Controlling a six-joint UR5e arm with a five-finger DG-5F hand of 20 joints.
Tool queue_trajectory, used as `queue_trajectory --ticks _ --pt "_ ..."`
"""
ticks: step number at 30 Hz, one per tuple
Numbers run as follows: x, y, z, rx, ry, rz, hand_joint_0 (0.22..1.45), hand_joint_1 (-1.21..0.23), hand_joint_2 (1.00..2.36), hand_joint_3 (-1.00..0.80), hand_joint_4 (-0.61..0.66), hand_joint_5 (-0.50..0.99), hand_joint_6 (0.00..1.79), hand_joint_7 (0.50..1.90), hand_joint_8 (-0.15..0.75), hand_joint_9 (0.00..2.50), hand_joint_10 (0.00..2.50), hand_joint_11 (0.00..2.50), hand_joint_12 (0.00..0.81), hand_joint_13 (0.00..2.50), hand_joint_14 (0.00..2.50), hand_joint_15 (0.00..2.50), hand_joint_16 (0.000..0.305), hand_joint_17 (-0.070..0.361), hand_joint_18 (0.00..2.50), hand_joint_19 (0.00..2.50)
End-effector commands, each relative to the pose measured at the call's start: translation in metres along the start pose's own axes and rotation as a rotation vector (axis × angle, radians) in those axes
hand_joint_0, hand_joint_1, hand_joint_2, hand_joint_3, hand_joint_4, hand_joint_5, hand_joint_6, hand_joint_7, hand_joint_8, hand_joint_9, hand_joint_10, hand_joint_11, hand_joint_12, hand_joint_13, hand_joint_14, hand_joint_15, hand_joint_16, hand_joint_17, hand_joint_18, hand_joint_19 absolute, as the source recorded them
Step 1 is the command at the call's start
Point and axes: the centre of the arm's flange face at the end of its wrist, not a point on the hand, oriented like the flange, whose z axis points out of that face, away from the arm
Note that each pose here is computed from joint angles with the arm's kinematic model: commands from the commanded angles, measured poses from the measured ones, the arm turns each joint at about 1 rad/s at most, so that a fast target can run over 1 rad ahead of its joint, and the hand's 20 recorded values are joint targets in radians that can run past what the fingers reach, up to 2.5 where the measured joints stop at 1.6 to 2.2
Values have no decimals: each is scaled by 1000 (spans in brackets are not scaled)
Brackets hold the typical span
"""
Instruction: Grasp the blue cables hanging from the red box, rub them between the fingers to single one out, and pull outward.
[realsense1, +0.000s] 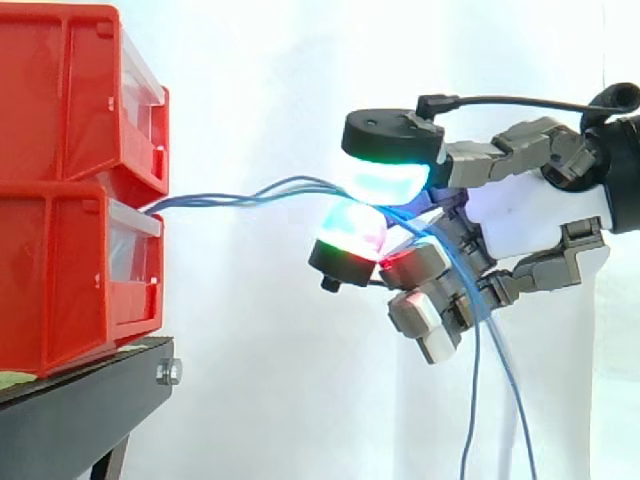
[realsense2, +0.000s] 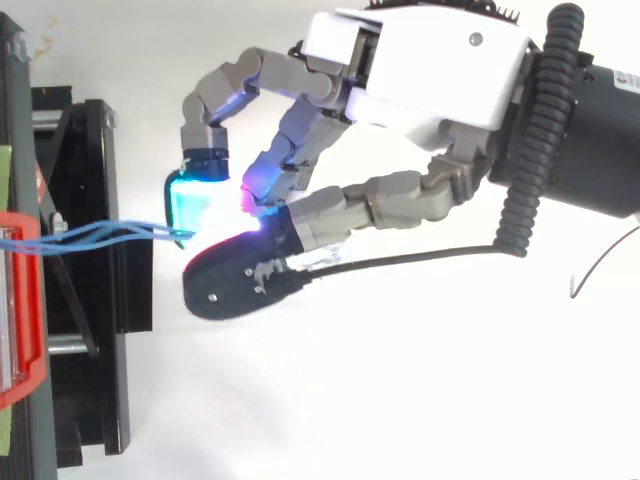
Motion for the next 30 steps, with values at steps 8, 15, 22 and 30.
queue_trajectory --ticks 8,15,22,30 --pt "0 0 0 2 0 0 752 -900 1000 -500 -72 -181 931 1032 211 1093 15 1322 328 938 32 936 40 91 781 699" --pt "0 0 0 2 0 3 492 -851 1000 -500 52 -161 909 980 245 1154 12 1340 366 974 31 953 45 102 803 752" --pt "0 0 0 3 1 1 406 -704 1000 -500 86 -161 892 955 296 1186 10 1312 412 1001 26 949 55 124 841 759" --pt "0 0 0 3 1 -1 583 -680 1003 -461 57 -169 878 1019 235 1143 17 1344 348 959 32 975 43 97 734 829"
